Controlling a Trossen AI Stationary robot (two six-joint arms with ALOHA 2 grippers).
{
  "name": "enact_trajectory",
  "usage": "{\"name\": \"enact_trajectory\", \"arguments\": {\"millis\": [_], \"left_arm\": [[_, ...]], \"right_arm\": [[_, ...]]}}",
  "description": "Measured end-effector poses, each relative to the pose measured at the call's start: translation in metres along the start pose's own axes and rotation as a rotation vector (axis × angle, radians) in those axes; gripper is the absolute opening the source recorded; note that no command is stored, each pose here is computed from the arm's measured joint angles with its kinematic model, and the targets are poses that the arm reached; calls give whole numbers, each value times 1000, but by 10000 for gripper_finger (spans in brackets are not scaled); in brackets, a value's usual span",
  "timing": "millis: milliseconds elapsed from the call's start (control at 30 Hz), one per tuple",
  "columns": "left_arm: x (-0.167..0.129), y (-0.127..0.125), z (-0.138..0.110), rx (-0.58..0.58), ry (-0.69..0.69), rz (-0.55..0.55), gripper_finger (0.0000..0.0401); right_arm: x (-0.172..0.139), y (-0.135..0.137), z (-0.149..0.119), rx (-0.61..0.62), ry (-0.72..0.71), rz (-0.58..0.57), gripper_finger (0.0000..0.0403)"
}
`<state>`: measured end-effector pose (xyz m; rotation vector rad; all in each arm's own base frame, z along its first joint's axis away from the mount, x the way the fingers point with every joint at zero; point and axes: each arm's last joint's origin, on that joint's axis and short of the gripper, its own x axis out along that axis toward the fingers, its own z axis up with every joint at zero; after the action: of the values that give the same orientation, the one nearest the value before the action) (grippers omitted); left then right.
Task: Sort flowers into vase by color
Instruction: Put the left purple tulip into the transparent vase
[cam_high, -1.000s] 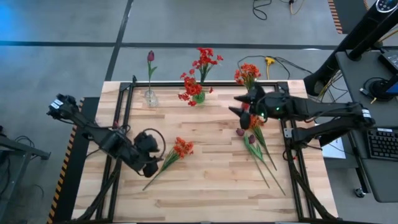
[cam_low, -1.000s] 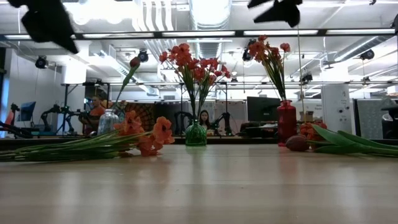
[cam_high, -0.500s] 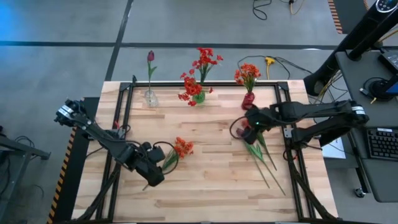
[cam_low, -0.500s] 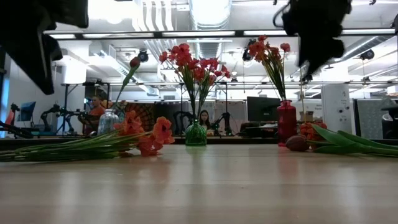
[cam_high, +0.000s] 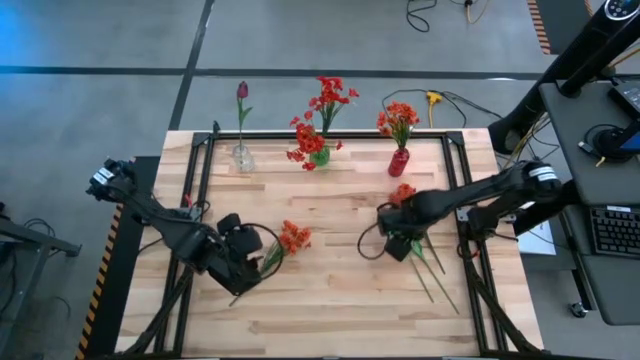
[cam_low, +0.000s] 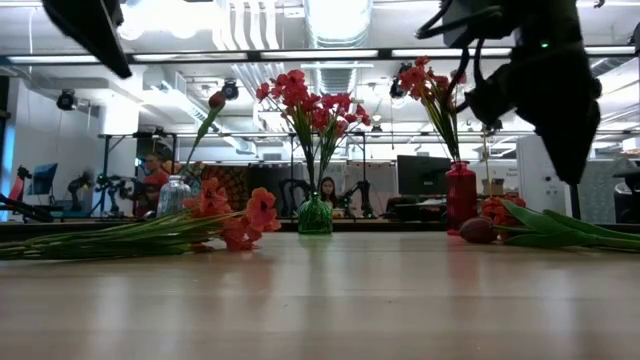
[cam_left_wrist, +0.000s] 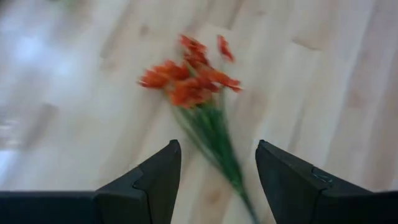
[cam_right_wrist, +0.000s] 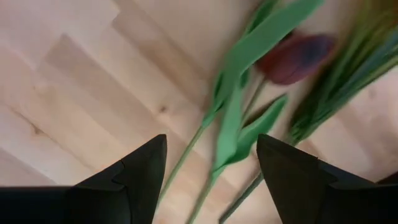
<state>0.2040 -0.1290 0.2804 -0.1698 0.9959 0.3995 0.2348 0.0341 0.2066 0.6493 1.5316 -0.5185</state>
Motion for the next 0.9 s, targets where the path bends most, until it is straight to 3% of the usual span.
{"name": "enact_trajectory", "arguments": {"millis": [367,900], "left_arm": [[-30,15,17,90,-161,214,190],[-34,16,21,162,-228,268,190]], "right_arm": [[29,34,-18,7,31,-6,233],[66,41,-25,84,-6,-100,224]]}}
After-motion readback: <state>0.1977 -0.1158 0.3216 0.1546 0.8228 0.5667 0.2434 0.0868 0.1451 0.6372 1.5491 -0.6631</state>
